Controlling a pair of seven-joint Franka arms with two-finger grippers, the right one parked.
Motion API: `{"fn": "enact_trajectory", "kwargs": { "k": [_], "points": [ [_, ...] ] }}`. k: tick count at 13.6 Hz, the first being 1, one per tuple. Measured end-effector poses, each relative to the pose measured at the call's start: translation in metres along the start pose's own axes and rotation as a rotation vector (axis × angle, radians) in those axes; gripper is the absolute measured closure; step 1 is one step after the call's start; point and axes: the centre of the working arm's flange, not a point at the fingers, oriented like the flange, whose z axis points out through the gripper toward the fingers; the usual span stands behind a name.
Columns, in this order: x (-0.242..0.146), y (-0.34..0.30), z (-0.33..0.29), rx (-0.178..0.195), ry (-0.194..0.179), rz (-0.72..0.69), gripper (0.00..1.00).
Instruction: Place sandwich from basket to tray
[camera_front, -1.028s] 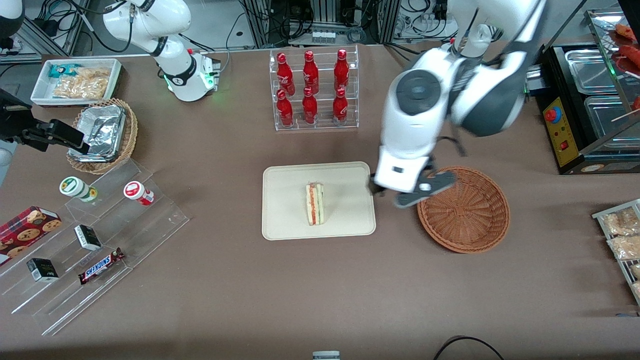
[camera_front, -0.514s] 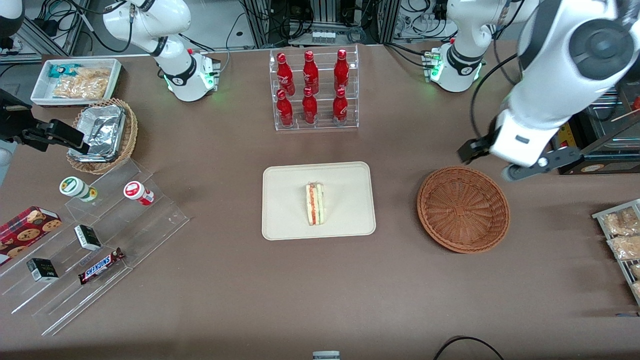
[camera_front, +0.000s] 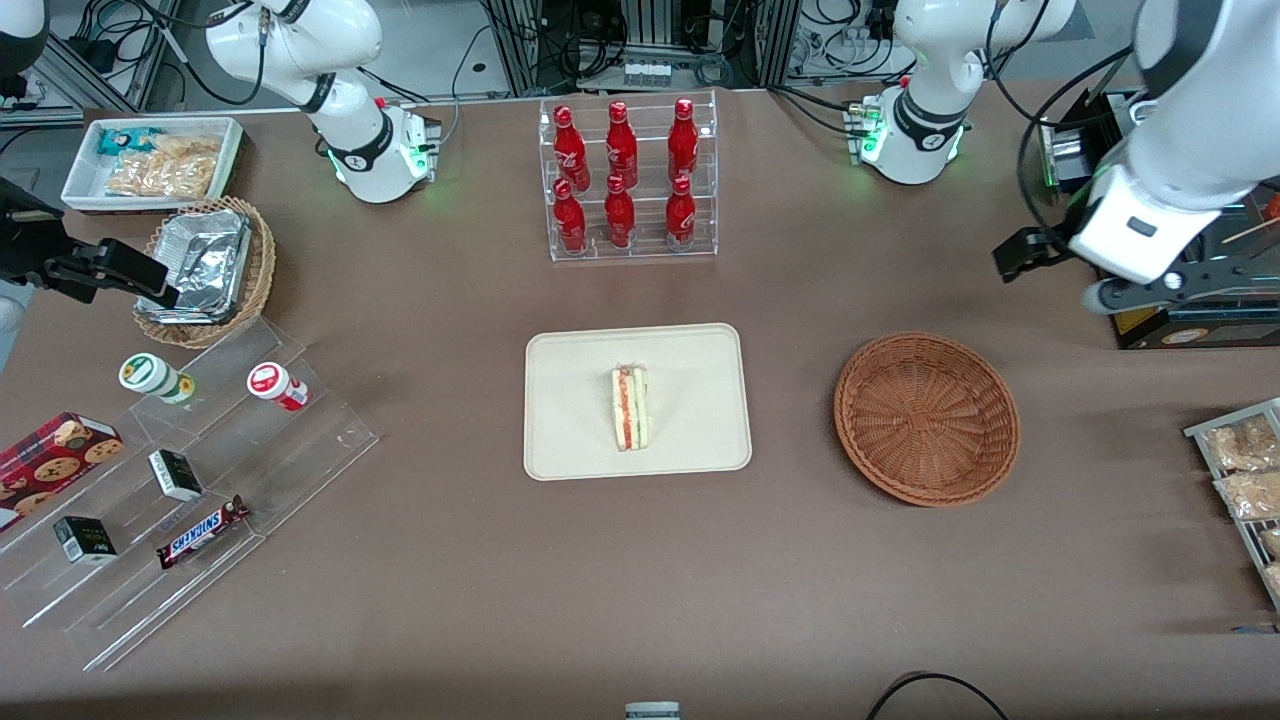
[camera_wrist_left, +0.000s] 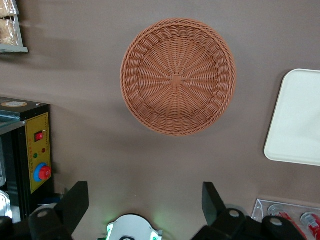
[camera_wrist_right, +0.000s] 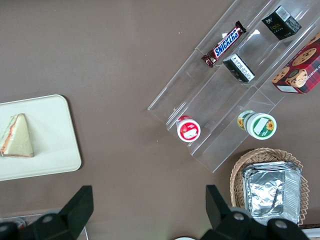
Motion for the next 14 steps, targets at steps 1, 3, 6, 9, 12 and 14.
{"fn": "enact_trajectory", "kwargs": {
  "k": [1, 3, 6, 9, 12, 14],
  "points": [
    [0.001, -0.009, -0.001, -0.011, -0.004, 0.014, 0.0],
    [0.002, -0.02, -0.003, -0.02, -0.003, 0.037, 0.0],
    [0.003, -0.027, -0.009, -0.027, 0.008, 0.055, 0.0],
    [0.007, -0.023, -0.019, -0.036, 0.03, 0.065, 0.0],
    [0.017, -0.036, -0.023, -0.045, 0.04, 0.049, 0.0],
    [0.019, -0.038, -0.023, -0.046, 0.039, 0.045, 0.0]
  ]
}}
